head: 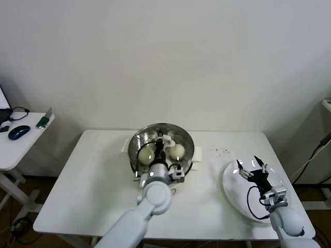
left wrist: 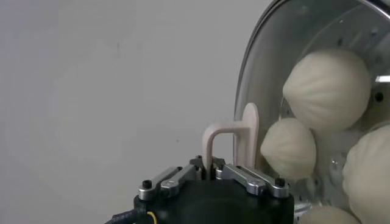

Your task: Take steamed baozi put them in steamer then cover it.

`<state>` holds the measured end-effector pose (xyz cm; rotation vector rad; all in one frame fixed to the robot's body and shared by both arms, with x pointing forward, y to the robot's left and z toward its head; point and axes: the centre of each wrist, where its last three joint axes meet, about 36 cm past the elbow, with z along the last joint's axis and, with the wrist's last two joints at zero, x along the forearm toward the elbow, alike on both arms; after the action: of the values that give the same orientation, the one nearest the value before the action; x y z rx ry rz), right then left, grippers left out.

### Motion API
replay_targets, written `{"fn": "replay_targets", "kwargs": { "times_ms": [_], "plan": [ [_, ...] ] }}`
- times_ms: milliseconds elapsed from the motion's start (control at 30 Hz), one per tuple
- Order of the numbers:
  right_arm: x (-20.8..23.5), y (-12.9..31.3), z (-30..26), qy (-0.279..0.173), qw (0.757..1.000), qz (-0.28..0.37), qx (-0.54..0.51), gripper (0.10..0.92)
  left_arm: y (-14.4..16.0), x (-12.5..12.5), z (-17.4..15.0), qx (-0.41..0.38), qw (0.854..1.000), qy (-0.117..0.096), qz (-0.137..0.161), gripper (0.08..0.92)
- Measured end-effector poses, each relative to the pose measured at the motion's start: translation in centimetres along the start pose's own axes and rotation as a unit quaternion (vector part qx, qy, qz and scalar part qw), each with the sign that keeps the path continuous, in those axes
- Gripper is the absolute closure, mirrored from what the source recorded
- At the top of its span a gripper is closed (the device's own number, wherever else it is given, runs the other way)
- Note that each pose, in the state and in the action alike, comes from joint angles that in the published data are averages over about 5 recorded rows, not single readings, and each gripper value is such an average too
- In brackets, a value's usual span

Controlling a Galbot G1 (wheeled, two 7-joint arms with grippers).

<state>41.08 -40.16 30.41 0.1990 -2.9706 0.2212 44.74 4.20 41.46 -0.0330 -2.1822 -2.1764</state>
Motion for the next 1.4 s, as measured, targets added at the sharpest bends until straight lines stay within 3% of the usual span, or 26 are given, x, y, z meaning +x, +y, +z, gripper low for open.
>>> {"fn": "replay_targets", "kwargs": {
  "times_ms": [367,700,933,1100,1267,1400],
  "plan": [
    [-0.1,-0.1,-1.0,0.026,1.0,0.001,0.005,0.2,1.1,1.9,1.0,0.018,1.0,-0.015,0.005,0.49],
    [-0.1,0.0,-1.4,0.042,0.999,0.003,0.001,0.2,3.0,5.2,3.4,0.056,0.998,-0.027,-0.009,0.215],
    [-0.2,0.3,-1.8,0.042,0.999,-0.001,0.004,0.2,4.2,7.8,6.1,0.106,0.994,-0.02,-0.024,0.177],
    [-0.1,0.6,-1.9,0.042,0.999,-0.004,0.006,0.2,4.8,9.1,8.7,0.168,0.986,0.003,-0.023,0.177],
    [0.0,1.1,-2.0,0.038,0.999,-0.007,0.005,0.2,4.6,9.9,12.0,0.247,0.969,0.028,-0.008,0.177],
    [0.2,1.3,-2.1,0.033,0.999,-0.01,0.005,0.2,3.8,10.5,15.2,0.33,0.944,0.023,0.007,0.177]
  ]
}}
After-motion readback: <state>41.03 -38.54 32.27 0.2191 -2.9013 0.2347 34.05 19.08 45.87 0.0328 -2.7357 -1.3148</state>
